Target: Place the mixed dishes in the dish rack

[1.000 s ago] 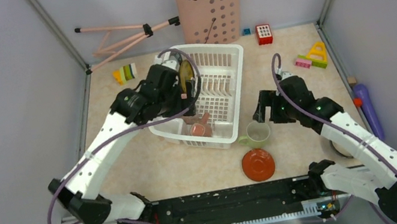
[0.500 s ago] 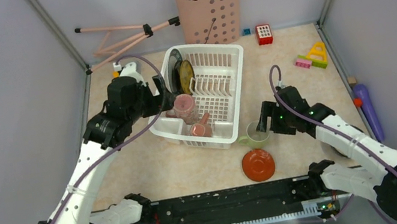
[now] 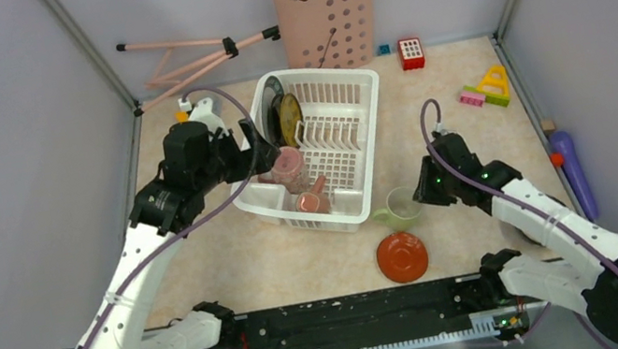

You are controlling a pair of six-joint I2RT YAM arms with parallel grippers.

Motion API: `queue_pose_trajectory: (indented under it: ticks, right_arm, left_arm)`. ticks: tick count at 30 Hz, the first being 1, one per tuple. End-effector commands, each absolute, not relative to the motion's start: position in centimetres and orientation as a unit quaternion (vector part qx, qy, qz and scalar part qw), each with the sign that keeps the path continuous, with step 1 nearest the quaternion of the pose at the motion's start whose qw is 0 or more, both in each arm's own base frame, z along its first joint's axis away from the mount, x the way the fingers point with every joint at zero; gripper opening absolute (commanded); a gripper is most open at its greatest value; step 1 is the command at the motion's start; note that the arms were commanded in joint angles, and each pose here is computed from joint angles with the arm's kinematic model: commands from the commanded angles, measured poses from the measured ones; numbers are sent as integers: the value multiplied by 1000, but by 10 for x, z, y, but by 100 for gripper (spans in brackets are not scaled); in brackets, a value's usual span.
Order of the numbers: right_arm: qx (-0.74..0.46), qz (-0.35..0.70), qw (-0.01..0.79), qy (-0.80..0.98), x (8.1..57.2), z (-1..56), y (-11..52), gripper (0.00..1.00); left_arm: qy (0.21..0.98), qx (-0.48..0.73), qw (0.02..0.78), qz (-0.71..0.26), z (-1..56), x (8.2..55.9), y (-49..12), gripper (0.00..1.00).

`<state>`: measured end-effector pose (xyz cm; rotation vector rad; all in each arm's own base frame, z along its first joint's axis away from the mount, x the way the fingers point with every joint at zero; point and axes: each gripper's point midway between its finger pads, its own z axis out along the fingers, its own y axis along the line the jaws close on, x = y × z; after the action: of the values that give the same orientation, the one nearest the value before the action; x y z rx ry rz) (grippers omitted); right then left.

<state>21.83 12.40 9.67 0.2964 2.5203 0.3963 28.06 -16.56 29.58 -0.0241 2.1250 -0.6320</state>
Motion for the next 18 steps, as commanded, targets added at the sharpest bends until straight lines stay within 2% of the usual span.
queue_pose_trajectory:
  ticks: [1, 3, 6, 11, 18]
  right_arm:
    - [114, 126, 360, 917, 242, 143, 112, 16]
    - [111, 123, 377, 911, 246, 158, 110, 5]
    - [107, 114, 399, 904, 252, 176, 106, 0]
    - [113, 124, 466, 869, 261, 224, 99, 0]
    - [74, 238, 584, 772, 256, 314, 116, 0]
  left_arm:
    - [838, 6, 459, -294, 311, 281, -177, 98]
    - [840, 10, 449, -305, 310, 279, -180, 97]
    - [837, 12, 439, -325, 311, 278, -183, 97]
    - [828, 33, 410, -381, 309, 272, -203, 97]
    - [798, 55, 350, -487, 324, 268, -239, 94]
